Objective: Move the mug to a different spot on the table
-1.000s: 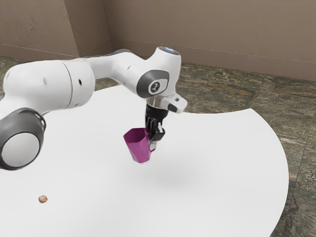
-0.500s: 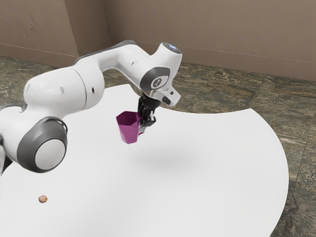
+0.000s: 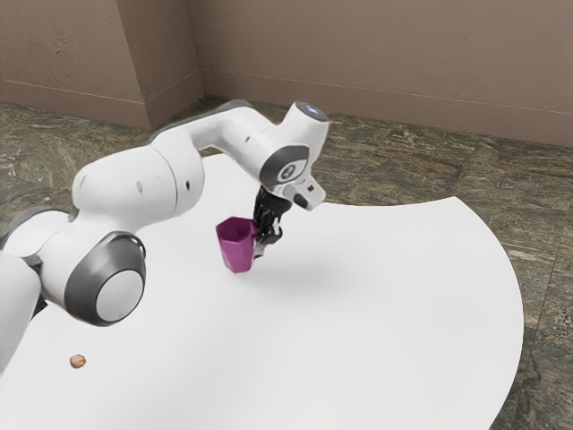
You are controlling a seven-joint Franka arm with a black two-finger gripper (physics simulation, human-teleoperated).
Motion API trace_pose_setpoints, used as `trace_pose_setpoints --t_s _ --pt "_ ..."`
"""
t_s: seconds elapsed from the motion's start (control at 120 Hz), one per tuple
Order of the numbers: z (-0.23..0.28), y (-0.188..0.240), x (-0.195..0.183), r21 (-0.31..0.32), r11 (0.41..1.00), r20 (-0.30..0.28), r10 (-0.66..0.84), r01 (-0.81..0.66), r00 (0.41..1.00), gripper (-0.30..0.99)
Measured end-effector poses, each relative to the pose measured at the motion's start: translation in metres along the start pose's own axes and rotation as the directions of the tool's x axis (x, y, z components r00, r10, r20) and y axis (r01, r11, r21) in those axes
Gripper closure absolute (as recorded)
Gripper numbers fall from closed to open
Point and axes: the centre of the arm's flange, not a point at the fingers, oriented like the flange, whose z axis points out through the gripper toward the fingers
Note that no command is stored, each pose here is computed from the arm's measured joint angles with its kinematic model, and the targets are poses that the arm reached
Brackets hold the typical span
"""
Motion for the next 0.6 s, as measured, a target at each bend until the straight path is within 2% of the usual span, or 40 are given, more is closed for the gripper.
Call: trace_pose_setpoints --t_s 0.217,0.275,0.4,0.6 --pt "0.010 0.003 0.005 -0.028 0.999 -0.029 0.024 -0.025 0.999 0.66" --pt "0.014 0.004 0.006 -0.041 0.999 -0.030 0.030 -0.031 0.999 0.51" --pt "0.020 0.002 0.003 -0.067 0.997 -0.036 0.029 -0.031 0.999 0.30" --pt "0.010 -0.004 -0.002 -0.081 0.996 -0.078 0.022 -0.028 0.997 0.12"
